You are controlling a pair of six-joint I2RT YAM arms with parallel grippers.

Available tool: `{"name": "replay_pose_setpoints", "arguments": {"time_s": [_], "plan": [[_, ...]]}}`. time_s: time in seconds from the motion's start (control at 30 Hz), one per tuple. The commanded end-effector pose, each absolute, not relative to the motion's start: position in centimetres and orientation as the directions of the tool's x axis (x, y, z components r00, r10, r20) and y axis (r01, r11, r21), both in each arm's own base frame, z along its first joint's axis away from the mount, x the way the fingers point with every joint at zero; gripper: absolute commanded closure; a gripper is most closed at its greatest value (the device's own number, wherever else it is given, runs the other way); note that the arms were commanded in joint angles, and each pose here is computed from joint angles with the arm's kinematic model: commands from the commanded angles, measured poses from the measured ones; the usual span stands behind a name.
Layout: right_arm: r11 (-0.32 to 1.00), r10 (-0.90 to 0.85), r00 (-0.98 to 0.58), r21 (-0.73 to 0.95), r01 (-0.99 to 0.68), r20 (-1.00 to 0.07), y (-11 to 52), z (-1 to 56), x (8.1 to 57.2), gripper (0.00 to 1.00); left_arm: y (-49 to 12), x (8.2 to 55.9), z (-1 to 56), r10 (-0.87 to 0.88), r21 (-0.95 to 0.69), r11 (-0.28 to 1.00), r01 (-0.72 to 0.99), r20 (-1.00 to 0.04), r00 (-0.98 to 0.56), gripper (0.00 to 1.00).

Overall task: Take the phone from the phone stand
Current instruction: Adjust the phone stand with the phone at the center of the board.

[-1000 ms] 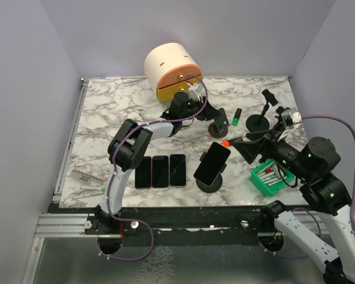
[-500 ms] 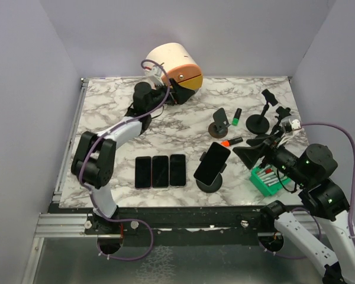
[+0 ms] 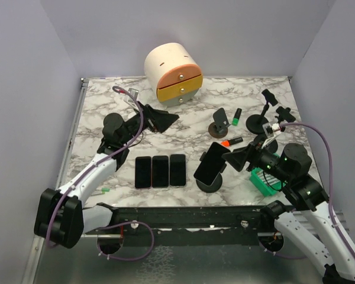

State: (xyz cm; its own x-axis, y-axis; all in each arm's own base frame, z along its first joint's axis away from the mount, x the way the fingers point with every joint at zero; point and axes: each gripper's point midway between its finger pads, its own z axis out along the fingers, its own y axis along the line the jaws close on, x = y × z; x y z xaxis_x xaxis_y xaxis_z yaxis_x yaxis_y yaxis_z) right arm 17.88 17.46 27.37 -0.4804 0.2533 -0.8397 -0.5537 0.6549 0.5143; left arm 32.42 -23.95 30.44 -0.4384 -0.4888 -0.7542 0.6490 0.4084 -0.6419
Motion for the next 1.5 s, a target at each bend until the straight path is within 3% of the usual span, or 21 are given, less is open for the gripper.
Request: {"name": "replay_pose_setpoints", "arguments": {"time_s": [0.0, 0.17, 0.33, 0.57, 0.93, 1.3, 1.47], "plan": [[0.586, 0.296, -0.484, 0.557, -0.589, -0.823, 18.7, 28.1, 17.8, 0.29, -25.9, 26.3, 30.4, -0.368, -0.587, 0.265, 0.765, -0.795, -0.482, 0.01], [0.576, 0.297, -0.488, 0.561, -0.594, -0.821, 19.0, 27.8, 18.2, 0.35, -28.2, 22.4, 28.8, -0.260, -0.574, 0.160, 0.803, -0.809, -0.527, 0.03], [0.573, 0.286, -0.493, 0.558, -0.600, -0.822, 19.3, 27.3, 18.4, 0.41, -30.1, 21.3, 27.3, -0.189, -0.616, 0.105, 0.780, -0.783, -0.593, 0.12], [0.562, 0.266, -0.513, 0.563, -0.606, -0.816, 19.7, 26.5, 18.4, 0.50, -31.6, 19.9, 26.3, -0.109, -0.633, 0.045, 0.773, -0.772, -0.626, 0.13], [0.568, 0.237, -0.509, 0.543, -0.618, -0.827, 20.0, 25.7, 18.9, 0.61, -33.3, 17.7, 24.0, -0.050, -0.671, 0.030, 0.741, -0.741, -0.669, 0.27], [0.564, 0.197, -0.479, 0.499, -0.658, -0.855, 20.5, 26.3, 19.5, 0.70, -34.5, 15.3, 23.6, -0.022, -0.645, 0.002, 0.764, -0.764, -0.645, 0.51], [0.569, 0.175, -0.461, 0.472, -0.674, -0.870, 20.6, 26.5, 19.8, 0.74, -34.4, 14.4, 22.8, -0.016, -0.653, 0.011, 0.757, -0.758, -0.653, 0.53]]}}
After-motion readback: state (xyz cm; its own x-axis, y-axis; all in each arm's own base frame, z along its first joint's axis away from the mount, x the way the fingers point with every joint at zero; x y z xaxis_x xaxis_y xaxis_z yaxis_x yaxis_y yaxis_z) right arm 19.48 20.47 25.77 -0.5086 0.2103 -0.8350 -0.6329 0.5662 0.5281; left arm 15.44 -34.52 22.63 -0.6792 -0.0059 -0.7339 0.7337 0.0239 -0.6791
